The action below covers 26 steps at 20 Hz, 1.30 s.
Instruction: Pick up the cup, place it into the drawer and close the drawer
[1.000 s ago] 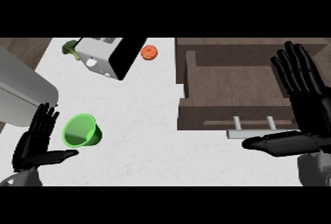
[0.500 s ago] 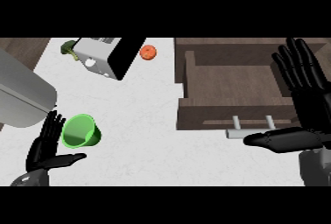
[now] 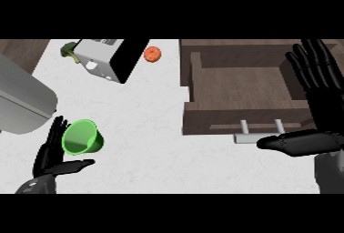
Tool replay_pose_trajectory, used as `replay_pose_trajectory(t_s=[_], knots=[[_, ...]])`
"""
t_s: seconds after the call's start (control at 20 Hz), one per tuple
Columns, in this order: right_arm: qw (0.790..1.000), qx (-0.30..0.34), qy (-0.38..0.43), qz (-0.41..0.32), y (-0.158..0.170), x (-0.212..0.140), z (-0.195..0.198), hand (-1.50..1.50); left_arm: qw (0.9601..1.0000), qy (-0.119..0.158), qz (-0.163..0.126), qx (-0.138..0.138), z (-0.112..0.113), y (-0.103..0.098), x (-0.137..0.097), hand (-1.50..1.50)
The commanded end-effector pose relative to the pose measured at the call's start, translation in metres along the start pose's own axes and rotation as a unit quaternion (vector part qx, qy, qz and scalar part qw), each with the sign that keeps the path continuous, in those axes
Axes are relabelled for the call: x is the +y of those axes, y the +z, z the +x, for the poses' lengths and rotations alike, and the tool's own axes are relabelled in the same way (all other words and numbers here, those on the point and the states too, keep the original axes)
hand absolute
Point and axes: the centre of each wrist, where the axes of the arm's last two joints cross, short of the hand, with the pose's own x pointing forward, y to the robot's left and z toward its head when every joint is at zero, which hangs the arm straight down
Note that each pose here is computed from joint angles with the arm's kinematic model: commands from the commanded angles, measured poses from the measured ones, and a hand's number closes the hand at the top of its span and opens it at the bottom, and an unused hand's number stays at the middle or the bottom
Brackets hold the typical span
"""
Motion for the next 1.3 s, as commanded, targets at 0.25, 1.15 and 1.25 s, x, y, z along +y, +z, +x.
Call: replay_pose_trajectory(t_s=[0.25,1.15,1.25], knots=[[1.0,-0.005,0.005,0.005,-0.008,0.007,0.007,-1.5,0.9986,0.021,-0.03,-0.038,-0.004,-0.012,-0.027,-1.5],[1.0,0.004,0.01,0.011,0.001,-0.01,0.012,-1.5,0.9846,-0.051,0.016,-0.166,-0.002,-0.019,-0.041,1.5],[1.0,0.004,0.009,0.003,-0.005,-0.012,0.005,-1.5,0.9805,0.019,0.005,-0.196,0.009,-0.038,-0.05,1.5]])
